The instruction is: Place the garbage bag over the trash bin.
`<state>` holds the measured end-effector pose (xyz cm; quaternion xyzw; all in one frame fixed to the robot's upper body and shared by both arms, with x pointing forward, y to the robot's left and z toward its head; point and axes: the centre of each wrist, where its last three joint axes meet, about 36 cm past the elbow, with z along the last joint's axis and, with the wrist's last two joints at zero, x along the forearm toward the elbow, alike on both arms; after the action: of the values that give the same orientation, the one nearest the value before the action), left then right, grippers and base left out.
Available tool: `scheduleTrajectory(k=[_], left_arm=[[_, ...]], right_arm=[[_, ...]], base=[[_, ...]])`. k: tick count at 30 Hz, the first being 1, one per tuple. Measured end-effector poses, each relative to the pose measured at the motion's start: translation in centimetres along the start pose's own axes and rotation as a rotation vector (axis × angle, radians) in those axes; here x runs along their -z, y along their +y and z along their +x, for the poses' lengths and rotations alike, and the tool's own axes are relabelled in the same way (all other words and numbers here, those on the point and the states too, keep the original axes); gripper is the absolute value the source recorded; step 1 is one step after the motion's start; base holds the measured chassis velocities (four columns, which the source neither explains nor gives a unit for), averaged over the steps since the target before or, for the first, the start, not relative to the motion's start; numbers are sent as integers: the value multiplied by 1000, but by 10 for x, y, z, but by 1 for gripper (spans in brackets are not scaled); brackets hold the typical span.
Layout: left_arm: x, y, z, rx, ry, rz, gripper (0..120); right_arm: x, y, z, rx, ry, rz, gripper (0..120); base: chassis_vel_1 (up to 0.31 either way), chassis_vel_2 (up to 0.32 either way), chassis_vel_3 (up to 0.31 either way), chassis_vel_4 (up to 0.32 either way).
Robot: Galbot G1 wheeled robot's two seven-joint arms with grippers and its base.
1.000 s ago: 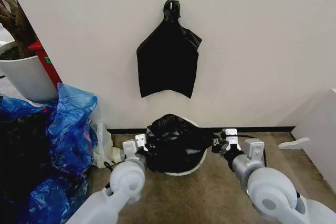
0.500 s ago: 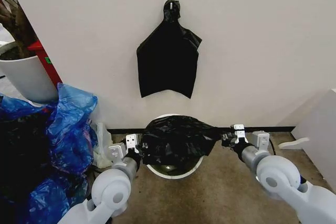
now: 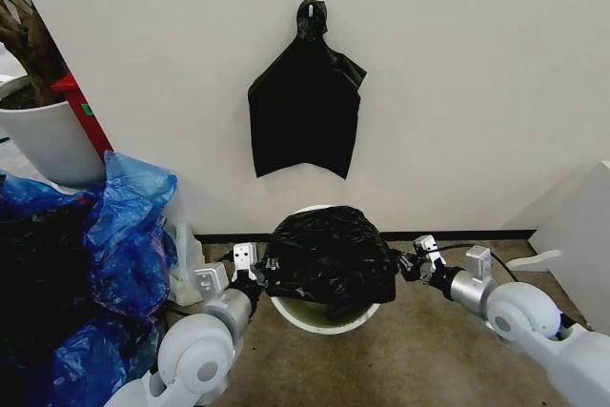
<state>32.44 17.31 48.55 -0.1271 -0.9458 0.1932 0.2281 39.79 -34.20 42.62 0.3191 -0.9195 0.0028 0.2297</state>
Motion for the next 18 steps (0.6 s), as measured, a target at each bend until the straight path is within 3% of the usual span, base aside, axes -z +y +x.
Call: scheduleTrajectory(k=[12,18], left_arm=[[1,-5,3,-43,-9,47,1],[-7,-1,-3,-8,11,66,1]], right_arm=[[-8,6,1,11,-5,86,1],[12,5,11,-32,-36,130,25]], base=[[0,0,0,0],[0,0,0,0]])
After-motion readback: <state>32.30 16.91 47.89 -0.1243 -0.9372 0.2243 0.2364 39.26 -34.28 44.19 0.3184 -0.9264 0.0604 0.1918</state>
